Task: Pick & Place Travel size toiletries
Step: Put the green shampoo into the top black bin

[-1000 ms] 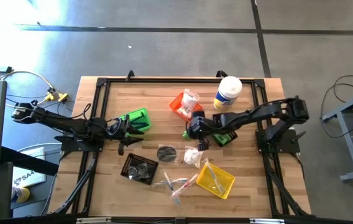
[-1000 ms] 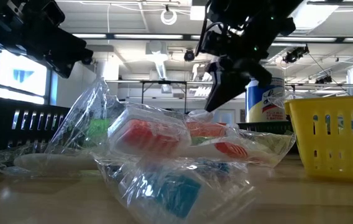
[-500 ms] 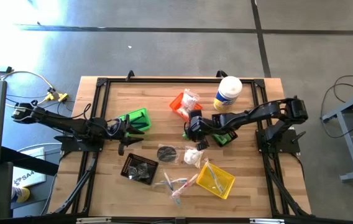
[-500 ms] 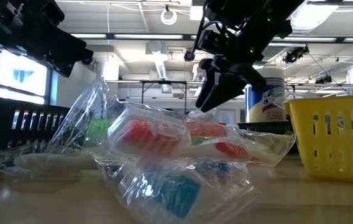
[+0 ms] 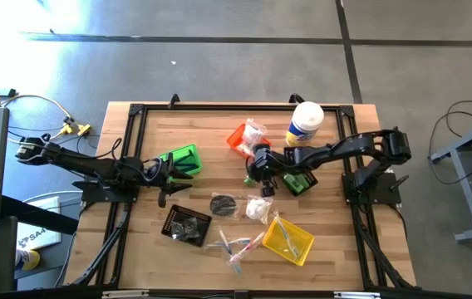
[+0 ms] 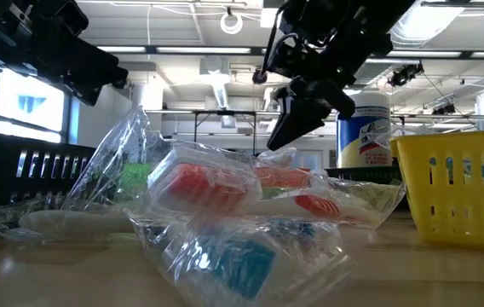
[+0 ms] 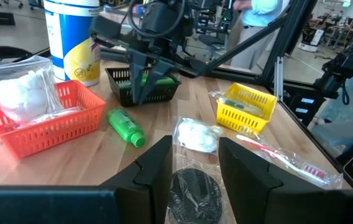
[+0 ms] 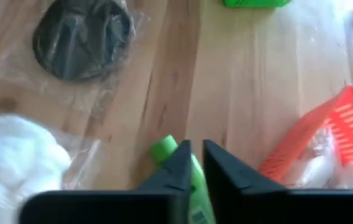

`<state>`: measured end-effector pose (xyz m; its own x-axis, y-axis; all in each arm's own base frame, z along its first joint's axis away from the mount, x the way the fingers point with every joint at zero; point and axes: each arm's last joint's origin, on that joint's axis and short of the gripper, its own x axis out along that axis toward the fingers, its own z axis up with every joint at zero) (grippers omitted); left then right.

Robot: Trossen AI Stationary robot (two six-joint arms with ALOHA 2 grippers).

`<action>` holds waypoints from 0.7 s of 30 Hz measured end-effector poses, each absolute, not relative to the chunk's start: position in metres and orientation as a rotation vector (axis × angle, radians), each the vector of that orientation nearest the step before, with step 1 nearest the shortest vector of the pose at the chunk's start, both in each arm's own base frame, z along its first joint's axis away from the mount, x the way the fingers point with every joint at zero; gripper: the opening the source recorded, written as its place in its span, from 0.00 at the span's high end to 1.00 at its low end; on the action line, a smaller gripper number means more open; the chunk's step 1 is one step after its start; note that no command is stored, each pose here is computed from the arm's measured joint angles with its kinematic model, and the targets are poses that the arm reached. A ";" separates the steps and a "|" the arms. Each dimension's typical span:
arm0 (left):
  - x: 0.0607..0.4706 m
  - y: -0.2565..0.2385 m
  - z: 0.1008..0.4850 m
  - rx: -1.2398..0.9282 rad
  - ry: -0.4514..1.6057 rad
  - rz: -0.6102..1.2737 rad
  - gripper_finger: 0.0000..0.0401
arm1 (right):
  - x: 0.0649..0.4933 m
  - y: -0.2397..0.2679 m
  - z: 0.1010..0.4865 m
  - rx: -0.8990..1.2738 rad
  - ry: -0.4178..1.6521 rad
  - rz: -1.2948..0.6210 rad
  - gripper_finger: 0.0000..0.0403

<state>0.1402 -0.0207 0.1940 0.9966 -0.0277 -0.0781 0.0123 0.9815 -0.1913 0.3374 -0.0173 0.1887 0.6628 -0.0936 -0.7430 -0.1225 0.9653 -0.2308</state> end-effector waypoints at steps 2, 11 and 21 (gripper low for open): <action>0.140 -0.021 0.194 -0.193 0.080 -0.020 0.69 | 0.338 -0.018 0.184 -0.256 0.852 0.005 0.98; 0.140 -0.021 0.194 -0.193 0.080 -0.019 0.69 | 0.347 -0.017 0.152 -0.285 0.906 -0.050 0.99; 0.140 -0.021 0.193 -0.191 0.096 -0.018 0.69 | 0.346 -0.015 0.138 -0.445 1.001 -0.208 0.99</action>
<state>0.1402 -0.0207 0.1926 0.9952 -0.0271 -0.0937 0.0088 0.9817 -0.1901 0.3455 -0.0147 0.1376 0.5295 -0.3678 -0.7644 -0.0334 0.8914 -0.4520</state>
